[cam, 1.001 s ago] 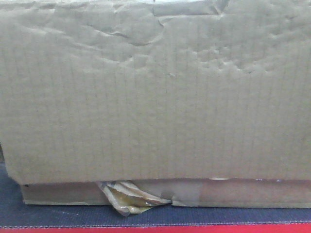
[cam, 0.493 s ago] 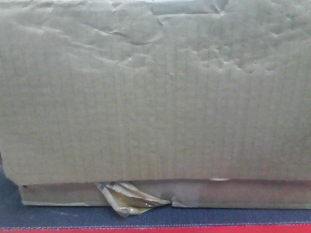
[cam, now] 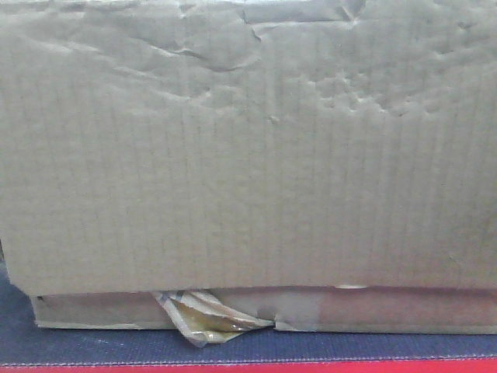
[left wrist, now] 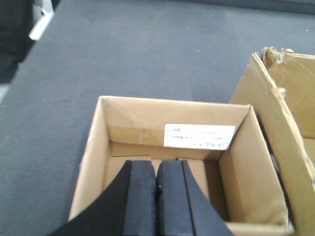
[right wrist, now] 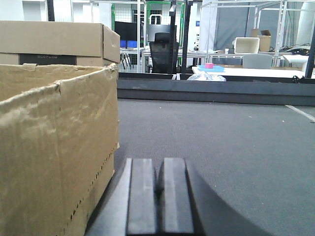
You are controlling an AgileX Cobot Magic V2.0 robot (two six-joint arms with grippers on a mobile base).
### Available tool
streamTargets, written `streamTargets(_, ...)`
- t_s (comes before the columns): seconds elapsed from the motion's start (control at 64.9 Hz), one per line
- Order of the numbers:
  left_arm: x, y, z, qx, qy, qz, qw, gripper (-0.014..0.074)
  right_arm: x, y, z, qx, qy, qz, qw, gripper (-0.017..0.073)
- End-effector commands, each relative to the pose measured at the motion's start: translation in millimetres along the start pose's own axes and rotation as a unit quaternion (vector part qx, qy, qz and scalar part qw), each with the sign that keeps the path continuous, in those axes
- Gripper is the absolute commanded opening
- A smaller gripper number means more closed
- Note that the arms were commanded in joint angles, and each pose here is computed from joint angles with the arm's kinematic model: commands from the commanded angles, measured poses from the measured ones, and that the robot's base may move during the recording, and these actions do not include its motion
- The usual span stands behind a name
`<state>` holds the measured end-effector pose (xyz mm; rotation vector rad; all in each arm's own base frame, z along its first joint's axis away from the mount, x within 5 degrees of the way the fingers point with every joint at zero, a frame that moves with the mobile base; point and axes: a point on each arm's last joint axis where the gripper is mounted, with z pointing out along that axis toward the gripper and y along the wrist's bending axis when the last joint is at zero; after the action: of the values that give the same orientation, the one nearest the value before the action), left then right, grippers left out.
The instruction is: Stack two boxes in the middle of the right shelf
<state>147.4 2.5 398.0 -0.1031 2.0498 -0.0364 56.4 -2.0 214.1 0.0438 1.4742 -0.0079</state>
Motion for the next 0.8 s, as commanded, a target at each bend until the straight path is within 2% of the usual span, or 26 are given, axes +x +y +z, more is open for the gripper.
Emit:
streamTargets(0.0,-10.5,-1.1,10.8,0.004,-0.004,-0.006,1.0,-0.0111,-1.9,-0.2,-0.4,0.002,-0.011,0.0,1.0,-0.0162)
streamTargets(0.123,-20.2,-1.7,42.4,-0.004,0.069,-0.002,0.998,-0.0111,-1.9,-0.2,-0.4,0.002,-0.011,0.0,1.0,-0.0162)
streamTargets(0.231,-27.2,-1.3,69.9,-0.011,0.15,0.037,0.988,-0.0111,-1.9,-0.2,-0.4,0.002,-0.011,0.0,1.0,-0.0162)
streamTargets(0.308,-31.7,-1.7,87.2,-0.008,0.184,0.059,0.981,-0.0111,-1.9,-0.2,-0.4,0.002,-0.011,0.0,1.0,-0.0162)
streamTargets(0.37,-37.6,-0.6,96.5,-0.009,0.196,0.067,0.978,-0.0111,-1.9,-0.2,-0.4,0.002,-0.011,0.0,1.0,-0.0162)
streamTargets(0.462,-43.9,9.0,109.1,-0.013,0.21,0.061,0.976,-0.0111,-1.9,-0.2,-0.4,0.002,-0.011,0.0,1.0,-0.0162)
streamTargets(0.631,-48.2,37.8,114.0,-0.007,0.214,0.034,0.976,-0.0111,-1.9,-0.2,-0.4,0.002,-0.011,0.0,1.0,-0.0162)
streamTargets(0.693,-46.5,43.8,112.0,-0.002,0.223,0.036,0.974,-0.0111,-1.9,-0.2,-0.4,0.002,-0.011,0.0,1.0,-0.0162)
streamTargets(0.785,-44.2,53.7,109.3,-0.018,0.236,0.036,0.971,-0.0111,-1.9,-0.2,-0.4,0.002,-0.011,0.0,1.0,-0.0162)
